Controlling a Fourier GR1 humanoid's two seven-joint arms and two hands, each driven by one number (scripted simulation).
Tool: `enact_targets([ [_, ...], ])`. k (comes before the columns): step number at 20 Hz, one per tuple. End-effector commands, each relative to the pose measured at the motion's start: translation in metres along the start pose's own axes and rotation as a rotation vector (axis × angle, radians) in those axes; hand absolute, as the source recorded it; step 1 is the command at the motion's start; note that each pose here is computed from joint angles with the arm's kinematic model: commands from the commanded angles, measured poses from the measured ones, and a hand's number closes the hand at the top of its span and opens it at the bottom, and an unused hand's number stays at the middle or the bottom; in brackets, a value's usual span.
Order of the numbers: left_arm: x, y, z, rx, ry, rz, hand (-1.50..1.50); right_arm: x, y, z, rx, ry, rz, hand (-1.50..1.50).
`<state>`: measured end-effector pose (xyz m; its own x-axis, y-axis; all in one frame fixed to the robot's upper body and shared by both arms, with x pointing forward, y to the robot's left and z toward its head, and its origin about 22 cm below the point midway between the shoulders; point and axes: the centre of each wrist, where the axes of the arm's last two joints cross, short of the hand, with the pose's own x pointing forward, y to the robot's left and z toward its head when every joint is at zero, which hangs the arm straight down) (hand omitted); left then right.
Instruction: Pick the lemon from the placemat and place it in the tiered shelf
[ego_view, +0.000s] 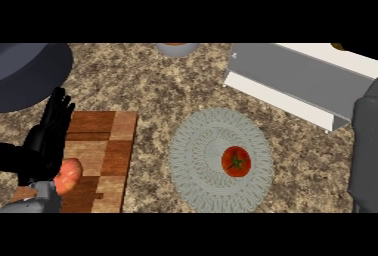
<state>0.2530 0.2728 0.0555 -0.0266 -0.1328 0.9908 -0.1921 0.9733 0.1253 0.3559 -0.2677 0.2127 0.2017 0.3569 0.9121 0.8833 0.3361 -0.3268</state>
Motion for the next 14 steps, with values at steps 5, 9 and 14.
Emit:
enact_targets([
  [5,-0.017,0.012,0.006,0.024,0.022,0.003,0.00,-0.026,-0.109,0.014,-0.068,0.088,-0.029,-1.50],
  [9,0.005,0.019,-0.005,0.016,0.012,-0.004,0.00,-0.041,-0.160,0.017,-0.053,0.069,-0.020,-1.50],
  [14,-0.008,0.004,0.008,-0.001,-0.003,-0.004,0.00,-0.046,-0.206,0.035,-0.007,0.066,-0.027,-1.50],
])
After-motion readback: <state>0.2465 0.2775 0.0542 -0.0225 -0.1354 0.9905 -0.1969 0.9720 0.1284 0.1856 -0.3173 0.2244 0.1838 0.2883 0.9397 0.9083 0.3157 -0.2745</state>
